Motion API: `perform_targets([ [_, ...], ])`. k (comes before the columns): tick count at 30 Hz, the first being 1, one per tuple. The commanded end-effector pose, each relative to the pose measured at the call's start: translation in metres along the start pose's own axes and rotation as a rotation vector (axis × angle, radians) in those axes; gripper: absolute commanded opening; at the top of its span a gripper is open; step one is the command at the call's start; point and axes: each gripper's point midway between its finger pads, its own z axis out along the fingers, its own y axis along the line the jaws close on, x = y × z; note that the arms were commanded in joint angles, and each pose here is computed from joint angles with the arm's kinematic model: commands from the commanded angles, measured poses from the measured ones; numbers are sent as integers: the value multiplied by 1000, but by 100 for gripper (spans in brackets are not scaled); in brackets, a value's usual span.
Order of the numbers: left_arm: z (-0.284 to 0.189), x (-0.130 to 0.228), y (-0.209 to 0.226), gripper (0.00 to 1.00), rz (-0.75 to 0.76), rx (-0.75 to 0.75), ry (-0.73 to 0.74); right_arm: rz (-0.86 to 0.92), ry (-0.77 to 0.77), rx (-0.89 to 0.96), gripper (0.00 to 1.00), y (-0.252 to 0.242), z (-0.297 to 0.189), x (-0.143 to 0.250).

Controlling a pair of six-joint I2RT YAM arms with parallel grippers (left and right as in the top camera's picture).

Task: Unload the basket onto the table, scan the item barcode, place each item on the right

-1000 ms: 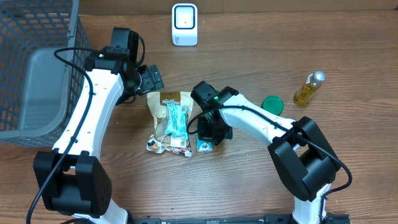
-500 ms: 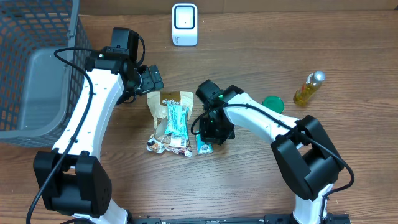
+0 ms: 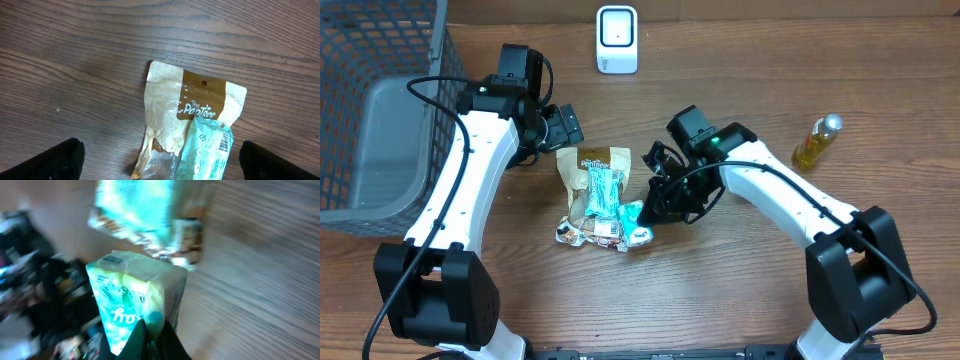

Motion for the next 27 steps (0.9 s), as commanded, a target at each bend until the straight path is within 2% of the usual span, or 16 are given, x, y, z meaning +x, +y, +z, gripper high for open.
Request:
perform_targets([
  [1, -3, -4, -3, 100, 14, 6, -12, -162, 2, -251, 4, 38, -20, 6],
  [5, -3, -4, -3, 100, 14, 6, -12, -260, -3, -443, 4, 58, -40, 16],
  [9, -3, -4, -3, 100, 14, 6, -12, -317, -11, -527, 4, 65, -52, 26],
  [14, -3, -4, -3, 100, 14, 6, -12, -356, -3, -560, 4, 69, -56, 38],
  [27, -3, -4, -3, 100, 14, 6, -12, -353, -5, -574, 4, 71, -57, 38],
])
